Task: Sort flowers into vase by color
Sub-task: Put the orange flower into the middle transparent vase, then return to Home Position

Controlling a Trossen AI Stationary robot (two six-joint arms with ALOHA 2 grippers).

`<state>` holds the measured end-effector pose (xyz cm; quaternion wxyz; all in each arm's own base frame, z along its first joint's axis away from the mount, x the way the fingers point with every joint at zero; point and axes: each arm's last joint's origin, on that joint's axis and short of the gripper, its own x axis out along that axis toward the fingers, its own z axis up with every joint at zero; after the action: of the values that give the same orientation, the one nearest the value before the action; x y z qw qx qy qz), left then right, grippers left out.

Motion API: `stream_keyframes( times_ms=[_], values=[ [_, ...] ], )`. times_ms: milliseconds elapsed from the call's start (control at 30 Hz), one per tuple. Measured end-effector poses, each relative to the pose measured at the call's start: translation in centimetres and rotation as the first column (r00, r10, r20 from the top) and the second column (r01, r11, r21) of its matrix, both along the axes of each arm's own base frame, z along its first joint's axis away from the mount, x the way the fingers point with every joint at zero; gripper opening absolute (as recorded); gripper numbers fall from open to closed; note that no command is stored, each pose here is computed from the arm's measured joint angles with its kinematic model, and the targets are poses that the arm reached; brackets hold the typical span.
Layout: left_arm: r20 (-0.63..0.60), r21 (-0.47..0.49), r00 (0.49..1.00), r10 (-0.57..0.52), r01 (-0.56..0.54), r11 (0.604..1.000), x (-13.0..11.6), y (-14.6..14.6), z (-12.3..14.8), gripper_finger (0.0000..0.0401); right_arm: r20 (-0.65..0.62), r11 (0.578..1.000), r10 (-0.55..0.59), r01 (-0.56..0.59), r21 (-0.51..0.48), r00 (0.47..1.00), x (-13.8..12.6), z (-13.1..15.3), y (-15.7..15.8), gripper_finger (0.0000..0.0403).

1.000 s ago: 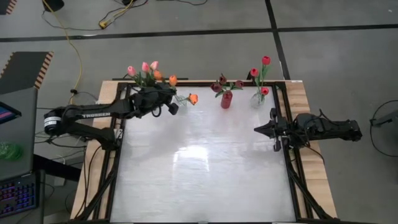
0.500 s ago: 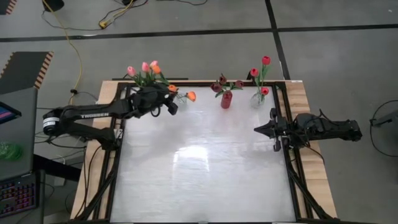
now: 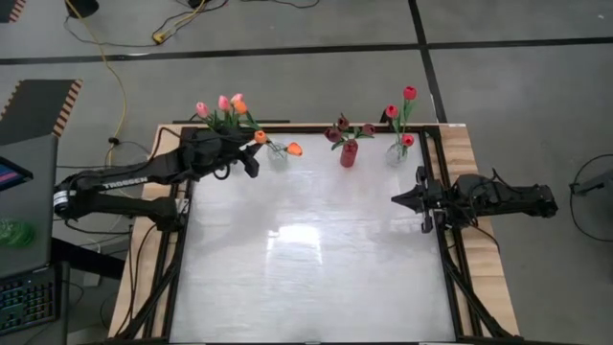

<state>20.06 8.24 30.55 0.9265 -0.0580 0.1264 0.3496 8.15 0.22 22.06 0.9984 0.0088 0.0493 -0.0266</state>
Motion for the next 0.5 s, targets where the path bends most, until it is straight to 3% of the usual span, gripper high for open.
stream_keyframes(
  times_ms=[267, 500],
  values=[
    [-0.004, 0.034, 1.0, -0.024, 0.024, 0.999, -2.4, -1.1, 1.3, 0.0113, 0.039, 1.0, -0.001, 0.001, 0.002, 0.999, 0.0, 0.4, 0.0, 0.0025],
    [0.007, 0.055, 0.998, -0.056, 0.056, 0.997, -4.9, -2.5, 2.3, 0.0059, 0.059, 1.0, -0.001, 0.001, 0.004, 0.998, -0.1, 1.0, 0.0, 0.0028]
  ],
)
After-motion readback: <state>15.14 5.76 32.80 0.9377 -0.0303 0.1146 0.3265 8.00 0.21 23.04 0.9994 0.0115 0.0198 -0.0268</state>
